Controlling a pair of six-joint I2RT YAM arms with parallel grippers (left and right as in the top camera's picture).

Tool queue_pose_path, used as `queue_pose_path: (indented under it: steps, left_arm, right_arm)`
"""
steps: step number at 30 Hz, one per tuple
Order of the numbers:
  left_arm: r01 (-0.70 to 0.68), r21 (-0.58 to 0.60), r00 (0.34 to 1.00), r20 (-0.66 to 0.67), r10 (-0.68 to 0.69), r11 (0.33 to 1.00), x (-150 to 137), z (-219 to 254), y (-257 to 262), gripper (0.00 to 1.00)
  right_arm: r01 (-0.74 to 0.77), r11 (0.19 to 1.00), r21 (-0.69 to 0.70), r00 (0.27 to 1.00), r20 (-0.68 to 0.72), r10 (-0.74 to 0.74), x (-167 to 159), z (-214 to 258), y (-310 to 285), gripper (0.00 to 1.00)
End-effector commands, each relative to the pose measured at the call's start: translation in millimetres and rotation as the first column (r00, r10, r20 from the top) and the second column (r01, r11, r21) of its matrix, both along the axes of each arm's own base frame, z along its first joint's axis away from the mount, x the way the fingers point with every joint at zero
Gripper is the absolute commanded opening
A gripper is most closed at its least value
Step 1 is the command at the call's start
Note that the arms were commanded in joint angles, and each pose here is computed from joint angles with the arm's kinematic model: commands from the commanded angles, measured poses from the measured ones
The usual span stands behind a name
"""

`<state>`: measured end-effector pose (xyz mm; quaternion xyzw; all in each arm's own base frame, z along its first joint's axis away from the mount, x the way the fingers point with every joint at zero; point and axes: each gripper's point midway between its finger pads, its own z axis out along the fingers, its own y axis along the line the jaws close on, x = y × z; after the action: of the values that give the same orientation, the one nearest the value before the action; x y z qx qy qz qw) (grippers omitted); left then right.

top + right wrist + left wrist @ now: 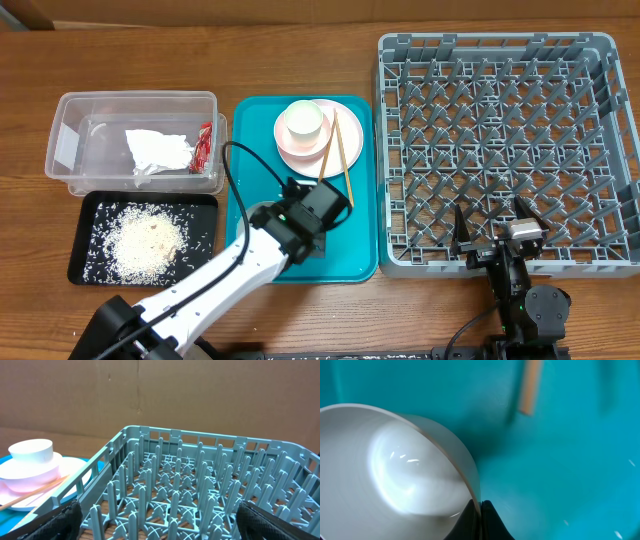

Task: Sort waste into correct bins and load items into the dishwasher
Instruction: 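Return the empty bowl to the teal tray and release it, then raise the left arm aside and move the right gripper toward the chopsticks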

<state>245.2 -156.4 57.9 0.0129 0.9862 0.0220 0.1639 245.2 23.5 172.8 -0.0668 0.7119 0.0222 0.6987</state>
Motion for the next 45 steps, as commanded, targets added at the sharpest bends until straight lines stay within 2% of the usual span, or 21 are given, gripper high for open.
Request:
queue_pose_path:
  steps: [1,8,13,14,19,22,25,28,31,34,37,40,43,45]
  left_arm:
    - [-0.076,0.006,0.997,0.031,0.076,0.997,14.9,3.5,13.7,0.04]
    - [-0.104,-0.021,0.995,0.007,0.104,0.994,17.0,1.9,18.6,0.07]
    - [-0.103,-0.035,0.994,0.023,0.104,0.994,21.1,3.2,15.8,0.24]
    - [-0.103,-0.037,0.994,0.026,0.104,0.994,21.9,3.5,15.2,0.25]
    - [-0.107,-0.059,0.993,0.050,0.110,0.992,30.8,14.0,11.8,0.23]
    - [-0.110,-0.154,0.990,0.072,0.122,0.982,46.7,38.9,-0.9,0.23]
    - [-0.065,-0.286,0.991,0.094,0.095,0.956,66.3,74.3,-18.3,0.23]
    - [-0.007,-0.390,0.989,0.131,0.063,0.921,84.6,111.8,-26.2,0.26]
    - [-0.019,-0.430,0.984,0.150,0.092,0.903,97.9,137.2,-15.7,0.27]
    - [-0.064,-0.432,0.975,0.164,0.148,0.900,109.3,146.9,3.7,0.36]
    - [-0.114,-0.432,0.965,0.165,0.203,0.895,117.6,147.1,23.8,0.43]
    - [-0.167,-0.432,0.947,0.179,0.266,0.886,128.5,148.7,47.3,0.47]
    - [-0.208,-0.457,0.924,0.198,0.327,0.865,140.3,153.7,68.9,0.52]
    - [-0.226,-0.483,0.913,0.198,0.358,0.846,145.7,156.6,81.7,0.60]
  right_arm:
    - [-0.004,1.000,0.002,1.000,0.004,0.004,-0.1,-1.7,0.9,1.00]
    - [-0.004,1.000,0.002,1.000,0.005,0.004,-0.1,-1.6,0.9,1.00]
    - [-0.004,1.000,0.002,1.000,0.005,0.004,-0.1,-1.6,0.9,1.00]
    - [-0.004,1.000,0.003,1.000,0.007,0.004,-0.1,-1.0,0.9,1.00]
    - [-0.008,1.000,0.004,1.000,0.005,0.008,-0.2,-1.4,1.5,1.00]
    - [-0.047,0.996,0.080,0.999,0.019,0.046,-1.2,4.2,8.2,1.00]
    - [-0.168,0.972,0.166,0.985,0.049,0.162,-6.2,15.0,27.9,1.00]
    - [-0.182,0.936,0.300,0.982,0.006,0.189,-9.5,18.7,32.1,1.00]
    - [-0.204,0.911,0.359,0.977,0.022,0.210,-13.9,43.9,35.3,1.00]
    - [-0.219,0.908,0.356,0.974,0.031,0.223,-18.9,84.7,37.3,1.00]
    - [-0.210,0.907,0.365,0.969,-0.045,0.243,-17.8,120.7,40.7,1.00]
    - [-0.190,0.894,0.405,0.925,-0.231,0.301,-5.4,142.0,50.9,1.00]
    - [-0.163,0.871,0.464,0.816,-0.432,0.383,8.7,150.5,66.2,1.00]
    - [-0.126,0.861,0.492,0.717,-0.555,0.422,17.2,148.2,77.3,0.99]
